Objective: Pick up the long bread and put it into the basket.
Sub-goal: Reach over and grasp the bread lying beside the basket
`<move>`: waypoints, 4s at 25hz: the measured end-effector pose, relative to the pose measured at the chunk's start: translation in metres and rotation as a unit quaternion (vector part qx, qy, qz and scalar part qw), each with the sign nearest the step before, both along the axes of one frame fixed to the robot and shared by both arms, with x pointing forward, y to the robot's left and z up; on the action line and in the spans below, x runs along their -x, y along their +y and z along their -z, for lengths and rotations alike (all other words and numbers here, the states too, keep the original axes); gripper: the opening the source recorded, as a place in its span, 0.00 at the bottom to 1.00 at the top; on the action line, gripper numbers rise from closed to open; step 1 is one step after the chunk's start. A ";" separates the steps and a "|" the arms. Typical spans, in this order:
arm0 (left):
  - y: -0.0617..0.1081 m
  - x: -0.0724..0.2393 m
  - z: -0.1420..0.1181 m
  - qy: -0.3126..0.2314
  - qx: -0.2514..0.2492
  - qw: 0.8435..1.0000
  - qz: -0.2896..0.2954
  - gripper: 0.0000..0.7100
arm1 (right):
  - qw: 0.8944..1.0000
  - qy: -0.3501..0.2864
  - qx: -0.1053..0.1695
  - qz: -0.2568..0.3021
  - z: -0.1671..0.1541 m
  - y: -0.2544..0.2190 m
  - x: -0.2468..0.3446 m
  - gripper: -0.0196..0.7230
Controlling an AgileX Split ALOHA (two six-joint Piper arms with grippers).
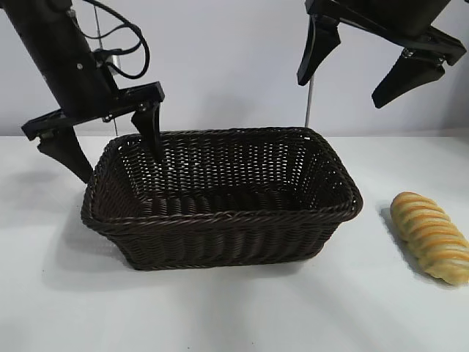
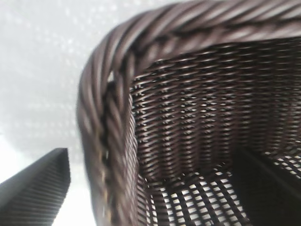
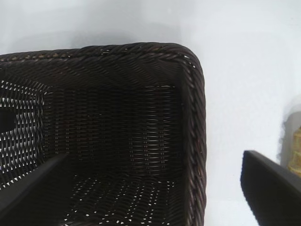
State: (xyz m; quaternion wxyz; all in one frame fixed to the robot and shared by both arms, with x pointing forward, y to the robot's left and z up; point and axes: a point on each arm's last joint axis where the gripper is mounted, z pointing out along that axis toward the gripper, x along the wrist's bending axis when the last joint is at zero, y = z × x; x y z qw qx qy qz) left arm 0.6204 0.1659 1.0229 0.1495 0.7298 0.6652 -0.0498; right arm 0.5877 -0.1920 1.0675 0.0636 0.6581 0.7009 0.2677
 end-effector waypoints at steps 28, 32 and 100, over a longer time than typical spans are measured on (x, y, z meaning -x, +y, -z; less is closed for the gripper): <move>0.011 0.016 -0.030 -0.008 -0.029 0.999 -0.010 0.98 | 1.000 0.001 0.001 0.000 0.000 0.000 0.000 0.96; 0.011 0.015 -0.030 -0.004 -0.026 0.999 -0.028 0.98 | 1.000 0.001 0.001 0.000 0.000 0.000 0.000 0.96; 0.011 0.015 -0.030 -0.007 -0.025 0.999 -0.034 0.98 | 0.981 0.126 0.082 0.122 0.114 -0.102 0.019 0.09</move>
